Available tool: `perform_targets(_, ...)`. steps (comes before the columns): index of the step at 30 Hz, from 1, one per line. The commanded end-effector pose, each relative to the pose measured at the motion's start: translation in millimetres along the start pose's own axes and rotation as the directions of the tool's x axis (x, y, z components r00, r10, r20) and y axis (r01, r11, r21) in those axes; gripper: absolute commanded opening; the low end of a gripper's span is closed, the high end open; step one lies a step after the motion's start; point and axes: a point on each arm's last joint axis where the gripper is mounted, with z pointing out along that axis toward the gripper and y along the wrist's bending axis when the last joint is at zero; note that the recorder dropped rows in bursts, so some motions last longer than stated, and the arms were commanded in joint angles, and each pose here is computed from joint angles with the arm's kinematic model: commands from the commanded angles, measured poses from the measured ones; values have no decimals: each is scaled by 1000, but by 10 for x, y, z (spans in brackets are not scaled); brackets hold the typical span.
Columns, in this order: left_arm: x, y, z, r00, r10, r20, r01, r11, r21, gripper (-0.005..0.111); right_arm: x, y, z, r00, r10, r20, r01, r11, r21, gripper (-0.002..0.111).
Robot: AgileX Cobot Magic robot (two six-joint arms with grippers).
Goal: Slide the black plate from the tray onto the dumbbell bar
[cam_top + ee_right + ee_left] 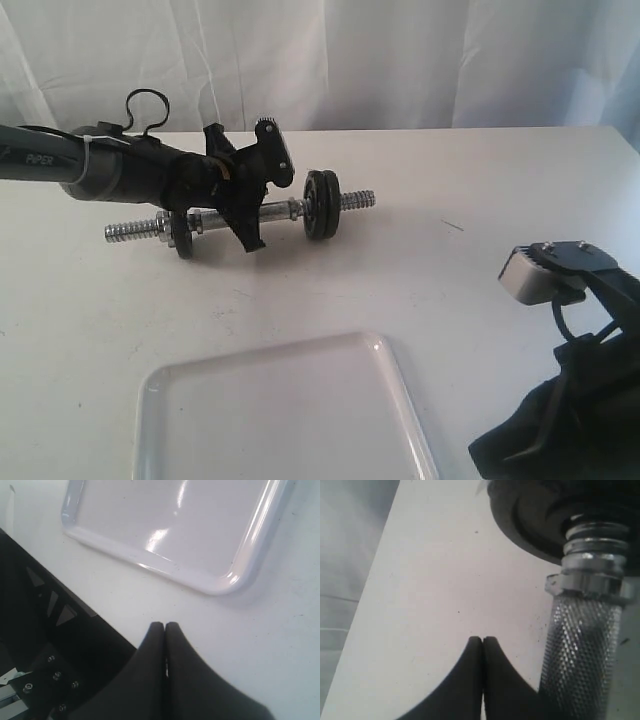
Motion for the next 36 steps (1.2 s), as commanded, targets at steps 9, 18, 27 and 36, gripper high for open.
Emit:
perform_targets(9, 84, -160, 19, 995, -19, -96, 29, 993, 112, 0, 12, 3, -4, 1000, -9, 2, 9, 1000, -2, 0)
perform_targets(18, 83, -159, 13, 995, -18, -99, 30, 993, 114, 0, 13, 4, -4, 1000, -9, 1, 9, 1000, -3, 0)
perform_targets(27, 72, -141, -32, 992, -47, -117, 61, 990, 125, 0, 13, 4, -4, 1000, -9, 1, 9, 1000, -3, 0)
perform_targets(36, 1, -49, -151, 992, -55, -112, 68, 991, 115, 0, 16, 6, -4, 1000, -9, -3, 9, 1000, -5, 0)
